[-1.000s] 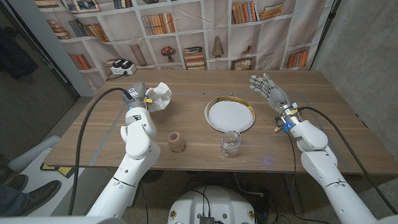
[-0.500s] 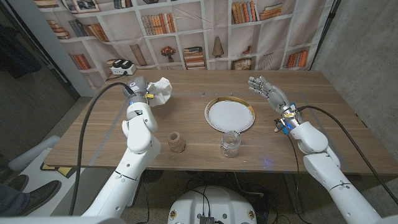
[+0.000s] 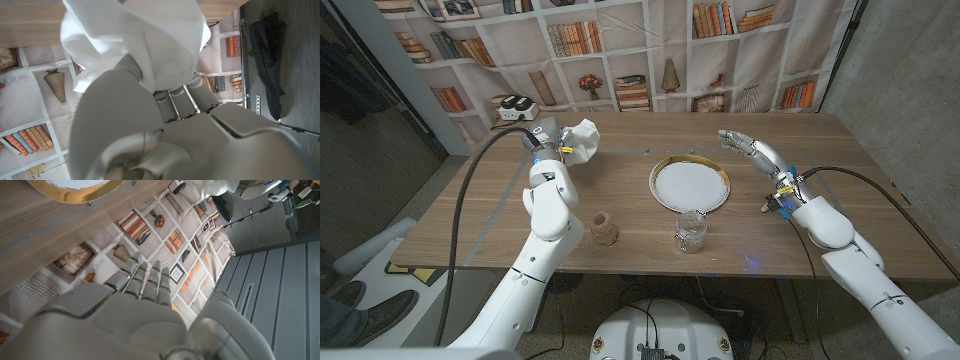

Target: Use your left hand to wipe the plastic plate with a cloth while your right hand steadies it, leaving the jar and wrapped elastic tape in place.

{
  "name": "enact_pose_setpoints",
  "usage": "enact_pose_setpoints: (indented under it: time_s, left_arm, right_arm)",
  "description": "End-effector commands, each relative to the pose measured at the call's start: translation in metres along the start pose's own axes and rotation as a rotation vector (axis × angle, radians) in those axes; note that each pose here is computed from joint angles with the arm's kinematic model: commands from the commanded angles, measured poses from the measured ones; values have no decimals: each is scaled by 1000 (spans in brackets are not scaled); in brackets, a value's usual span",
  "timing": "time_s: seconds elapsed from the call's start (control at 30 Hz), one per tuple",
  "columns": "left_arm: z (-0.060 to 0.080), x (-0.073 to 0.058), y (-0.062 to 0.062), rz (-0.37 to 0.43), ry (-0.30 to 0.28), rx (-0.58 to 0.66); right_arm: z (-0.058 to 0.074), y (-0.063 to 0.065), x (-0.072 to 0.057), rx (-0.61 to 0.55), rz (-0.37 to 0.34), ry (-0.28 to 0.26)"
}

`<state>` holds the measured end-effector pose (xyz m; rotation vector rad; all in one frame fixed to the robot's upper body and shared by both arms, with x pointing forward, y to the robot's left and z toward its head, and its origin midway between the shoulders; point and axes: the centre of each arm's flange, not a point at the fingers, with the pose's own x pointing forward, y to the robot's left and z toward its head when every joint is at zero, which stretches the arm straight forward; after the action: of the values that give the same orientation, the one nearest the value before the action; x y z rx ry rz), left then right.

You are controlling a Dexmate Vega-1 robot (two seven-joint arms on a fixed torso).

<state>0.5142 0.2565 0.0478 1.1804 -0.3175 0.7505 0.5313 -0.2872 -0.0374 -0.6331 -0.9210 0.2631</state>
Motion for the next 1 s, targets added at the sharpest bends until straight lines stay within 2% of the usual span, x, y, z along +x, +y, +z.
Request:
enact_pose_setpoints:
  time_s: [0.03,0.4,0.6,1.0]
  left_arm:
    - [9,2,5,-4,-17,19]
    - [14,7,-1,-19,-30,16]
    - [16,8,-1,-12,-44,11]
    - [11,3,7,16,-32,3]
  right_arm:
    - [-1,-1,-7,-128,45,19]
    - [-4,8,-14,-280,27,33]
    - [-6,14,-16,-362,35,-6]
    - [-8,21,-17,-520,30,-63]
